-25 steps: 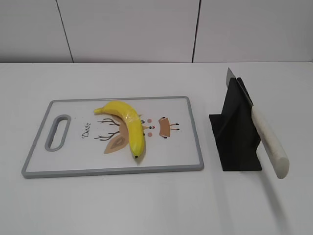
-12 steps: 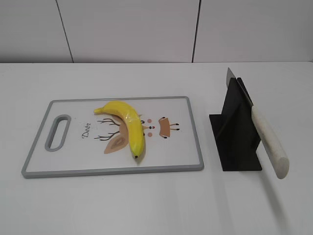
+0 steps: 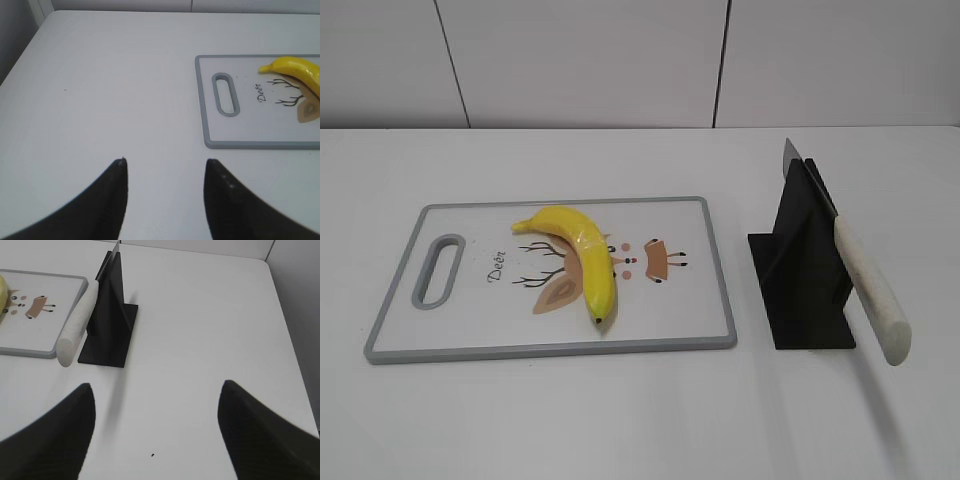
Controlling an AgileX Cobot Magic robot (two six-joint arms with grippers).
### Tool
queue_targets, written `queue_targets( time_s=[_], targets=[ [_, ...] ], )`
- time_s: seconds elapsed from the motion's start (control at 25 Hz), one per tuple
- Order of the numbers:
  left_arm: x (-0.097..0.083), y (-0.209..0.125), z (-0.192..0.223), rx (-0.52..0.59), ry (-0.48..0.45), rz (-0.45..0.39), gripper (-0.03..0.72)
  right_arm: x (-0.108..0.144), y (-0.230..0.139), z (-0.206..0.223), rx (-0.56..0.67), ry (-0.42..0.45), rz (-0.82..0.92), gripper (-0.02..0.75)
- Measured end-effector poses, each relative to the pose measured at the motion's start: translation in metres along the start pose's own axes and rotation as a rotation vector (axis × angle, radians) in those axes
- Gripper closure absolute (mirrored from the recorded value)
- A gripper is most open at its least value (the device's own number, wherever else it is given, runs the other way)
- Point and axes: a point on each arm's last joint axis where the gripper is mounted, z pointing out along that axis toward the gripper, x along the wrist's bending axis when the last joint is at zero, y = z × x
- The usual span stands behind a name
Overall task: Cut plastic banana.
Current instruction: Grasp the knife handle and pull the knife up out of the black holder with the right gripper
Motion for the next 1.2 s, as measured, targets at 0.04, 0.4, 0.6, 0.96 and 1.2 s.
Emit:
queue_targets(
  time_s=[0.04, 0.4, 0.6, 0.96, 1.2],
  targets=[
    [0.000, 0.000, 0.000, 0.000, 0.000, 0.000, 0.227, 0.000, 0.000, 0.000, 0.000, 0.000, 0.000, 0.153],
    [0.000, 0.000, 0.000, 0.000, 0.000, 0.000, 0.233, 0.000, 0.000, 0.000, 0.000, 0.000, -0.003, 0.153],
    [0.000, 0.000, 0.000, 0.000, -0.001, 0.000, 0.179, 0.000, 0.000, 0.000, 0.000, 0.003, -0.005, 0.153],
    [-0.001, 0.000, 0.000, 0.000, -0.008, 0.000, 0.095, -0.002, 0.033, 0.017, 0.161, 0.008, 0.020, 0.155],
    [-0.001, 0.000, 0.000, 0.000, -0.008, 0.000, 0.095, -0.002, 0.069, 0.049, 0.336, 0.048, 0.091, 0.155]
  ],
)
